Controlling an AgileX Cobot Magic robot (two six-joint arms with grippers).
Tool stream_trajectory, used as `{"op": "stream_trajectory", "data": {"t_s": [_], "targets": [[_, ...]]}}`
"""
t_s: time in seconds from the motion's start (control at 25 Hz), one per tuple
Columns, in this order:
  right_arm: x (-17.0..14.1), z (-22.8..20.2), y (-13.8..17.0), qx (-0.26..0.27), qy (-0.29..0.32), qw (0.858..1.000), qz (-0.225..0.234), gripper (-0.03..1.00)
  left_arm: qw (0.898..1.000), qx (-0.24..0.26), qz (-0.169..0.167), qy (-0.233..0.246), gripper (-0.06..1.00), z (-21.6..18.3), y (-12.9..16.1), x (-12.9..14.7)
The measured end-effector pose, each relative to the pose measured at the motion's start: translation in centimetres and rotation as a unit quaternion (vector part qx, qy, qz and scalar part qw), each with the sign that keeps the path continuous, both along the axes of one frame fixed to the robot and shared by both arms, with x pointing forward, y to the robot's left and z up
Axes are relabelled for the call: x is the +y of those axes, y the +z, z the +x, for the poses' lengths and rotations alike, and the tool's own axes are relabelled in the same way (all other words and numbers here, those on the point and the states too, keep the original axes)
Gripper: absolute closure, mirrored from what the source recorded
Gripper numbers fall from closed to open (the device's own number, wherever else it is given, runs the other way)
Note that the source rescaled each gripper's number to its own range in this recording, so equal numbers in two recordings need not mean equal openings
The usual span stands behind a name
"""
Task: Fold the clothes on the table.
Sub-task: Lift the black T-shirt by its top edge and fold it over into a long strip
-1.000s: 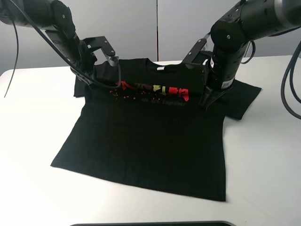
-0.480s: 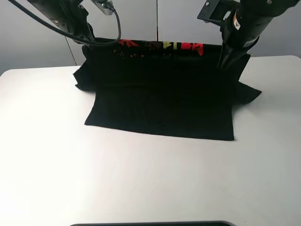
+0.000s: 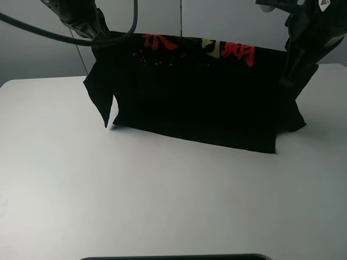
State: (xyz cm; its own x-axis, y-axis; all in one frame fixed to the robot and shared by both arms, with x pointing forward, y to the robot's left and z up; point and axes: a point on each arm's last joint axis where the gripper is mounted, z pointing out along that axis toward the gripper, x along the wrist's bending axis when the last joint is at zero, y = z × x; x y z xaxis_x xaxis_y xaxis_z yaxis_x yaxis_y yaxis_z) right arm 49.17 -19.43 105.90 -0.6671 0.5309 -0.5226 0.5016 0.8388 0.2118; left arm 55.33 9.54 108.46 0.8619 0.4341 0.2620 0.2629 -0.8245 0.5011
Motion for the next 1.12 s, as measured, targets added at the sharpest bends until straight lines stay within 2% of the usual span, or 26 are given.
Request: {"op": "stream_trajectory", "data": {"t_s": [0.2, 0.48, 0.64, 0.8, 0.96, 1.12], "targets": [[0.2, -4.8, 0.9, 0.061, 0.049, 0.996, 0.042, 0.96, 0.998, 0.056, 0.032, -0.016, 0.94, -3.3, -0.1, 1.1], [-0.1, -8.5, 1.5, 0.178, 0.09, 0.977, 0.073, 0.96, 0.992, 0.121, 0.037, -0.021, 0.94, -7.6, -0.1, 3.3], [0.6, -9.1, 1.5, 0.207, 0.122, 0.965, 0.105, 0.96, 0.987, 0.155, 0.042, -0.022, 0.94, -10.2, -1.1, 4.6], [0.9, -10.0, 0.1, 0.245, 0.141, 0.952, 0.119, 0.96, 0.982, 0.18, 0.044, -0.021, 0.94, -12.5, -2.4, 5.9], [0.4, -11.1, -2.4, 0.291, 0.137, 0.941, 0.108, 0.96, 0.978, 0.204, 0.036, -0.015, 0.94, -13.9, -4.1, 6.4], [0.0, -11.8, -3.8, 0.316, 0.131, 0.934, 0.1, 0.96, 0.981, 0.192, 0.024, 0.0, 0.94, -13.9, -5.7, 6.5]]}}
